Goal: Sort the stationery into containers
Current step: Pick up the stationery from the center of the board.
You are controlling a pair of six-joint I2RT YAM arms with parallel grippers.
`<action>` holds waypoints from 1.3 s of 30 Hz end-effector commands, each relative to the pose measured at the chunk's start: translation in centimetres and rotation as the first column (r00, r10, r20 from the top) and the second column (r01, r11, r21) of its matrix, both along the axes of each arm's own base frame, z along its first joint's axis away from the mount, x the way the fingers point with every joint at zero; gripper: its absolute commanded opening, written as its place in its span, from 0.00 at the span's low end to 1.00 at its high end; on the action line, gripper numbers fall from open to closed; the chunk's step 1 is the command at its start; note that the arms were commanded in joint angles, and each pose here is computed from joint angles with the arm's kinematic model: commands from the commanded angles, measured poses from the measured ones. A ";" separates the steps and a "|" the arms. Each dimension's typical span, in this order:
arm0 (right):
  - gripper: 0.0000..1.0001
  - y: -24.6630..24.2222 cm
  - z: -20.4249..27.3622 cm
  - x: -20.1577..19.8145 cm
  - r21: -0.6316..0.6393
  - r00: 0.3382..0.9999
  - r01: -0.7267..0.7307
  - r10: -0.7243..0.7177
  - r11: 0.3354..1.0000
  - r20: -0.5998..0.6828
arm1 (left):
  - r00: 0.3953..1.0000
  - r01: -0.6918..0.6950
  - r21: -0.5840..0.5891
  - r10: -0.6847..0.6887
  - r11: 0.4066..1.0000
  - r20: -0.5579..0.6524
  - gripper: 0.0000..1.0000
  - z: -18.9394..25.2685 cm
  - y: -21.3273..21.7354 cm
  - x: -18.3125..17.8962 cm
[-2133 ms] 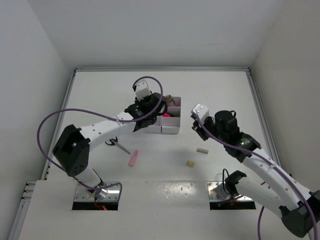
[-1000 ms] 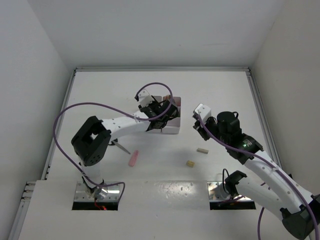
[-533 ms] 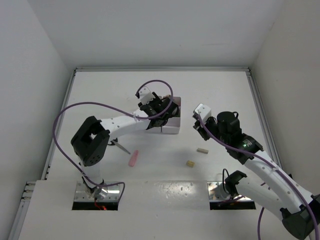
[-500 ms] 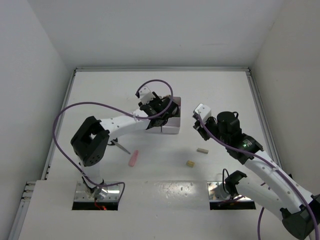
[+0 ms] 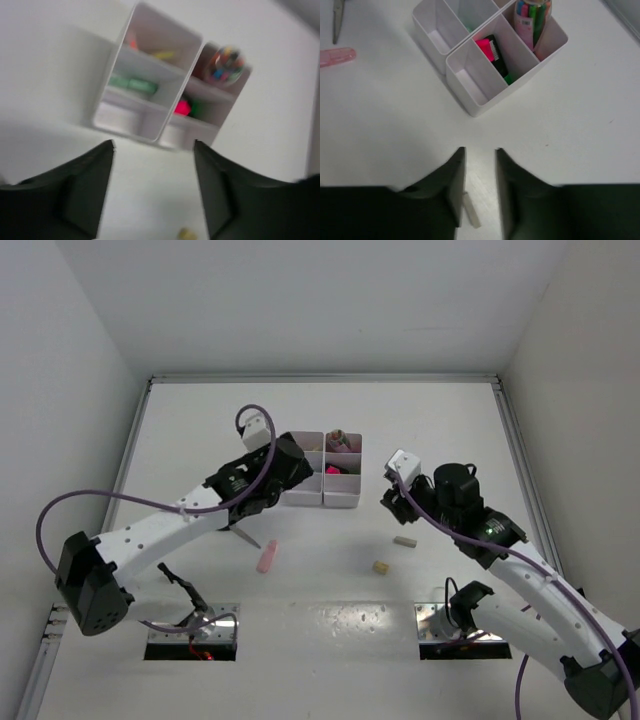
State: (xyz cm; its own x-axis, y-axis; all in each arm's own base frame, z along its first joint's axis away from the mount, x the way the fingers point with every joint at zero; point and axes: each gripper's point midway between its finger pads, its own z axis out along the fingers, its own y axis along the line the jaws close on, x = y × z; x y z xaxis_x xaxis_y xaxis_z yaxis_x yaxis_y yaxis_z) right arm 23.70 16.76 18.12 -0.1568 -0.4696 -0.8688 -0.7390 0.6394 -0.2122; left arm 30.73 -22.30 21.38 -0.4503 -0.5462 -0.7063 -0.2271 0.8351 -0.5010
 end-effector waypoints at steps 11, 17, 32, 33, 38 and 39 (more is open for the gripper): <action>0.58 0.8 1.0 -0.7 0.021 0.998 -0.065 0.065 0.998 -0.004 | 0.740 0.433 0.100 -0.289 0.896 -0.608 0.68 -13.5 2.7 -13.0; 0.58 0.7 1.2 -0.6 0.022 0.998 -0.057 0.057 0.998 0.007 | 0.684 0.467 0.228 -0.185 0.854 -0.706 0.61 -17.8 4.0 -12.8; 0.58 0.2 1.2 -0.8 0.022 0.999 -0.041 0.040 0.999 0.023 | 0.689 0.465 0.274 -0.150 0.842 -0.709 0.58 -19.5 4.4 -11.2; 0.58 0.2 1.2 -0.8 0.022 0.999 -0.041 0.040 0.999 0.023 | 0.684 0.467 0.277 -0.145 0.840 -0.715 0.58 -19.8 4.7 -11.5; 0.58 0.2 1.2 -0.8 0.022 0.999 -0.041 0.040 0.999 0.023 | 0.685 0.451 0.283 -0.125 0.847 -0.718 0.57 -20.0 5.9 -10.7; 0.58 0.2 1.2 -0.8 0.022 0.999 -0.041 0.040 0.999 0.023 | 0.681 0.439 0.285 -0.108 0.852 -0.724 0.57 -20.2 6.5 -10.7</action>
State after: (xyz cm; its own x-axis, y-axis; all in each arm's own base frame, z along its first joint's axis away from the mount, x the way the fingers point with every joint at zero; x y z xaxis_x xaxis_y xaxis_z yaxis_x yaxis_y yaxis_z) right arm 22.42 16.91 18.13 -0.1489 -0.4720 -0.8689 -0.7717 0.6049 -0.1963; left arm 19.48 -17.04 1.47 -0.9612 -0.0455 -0.2721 -0.0663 0.9955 0.0676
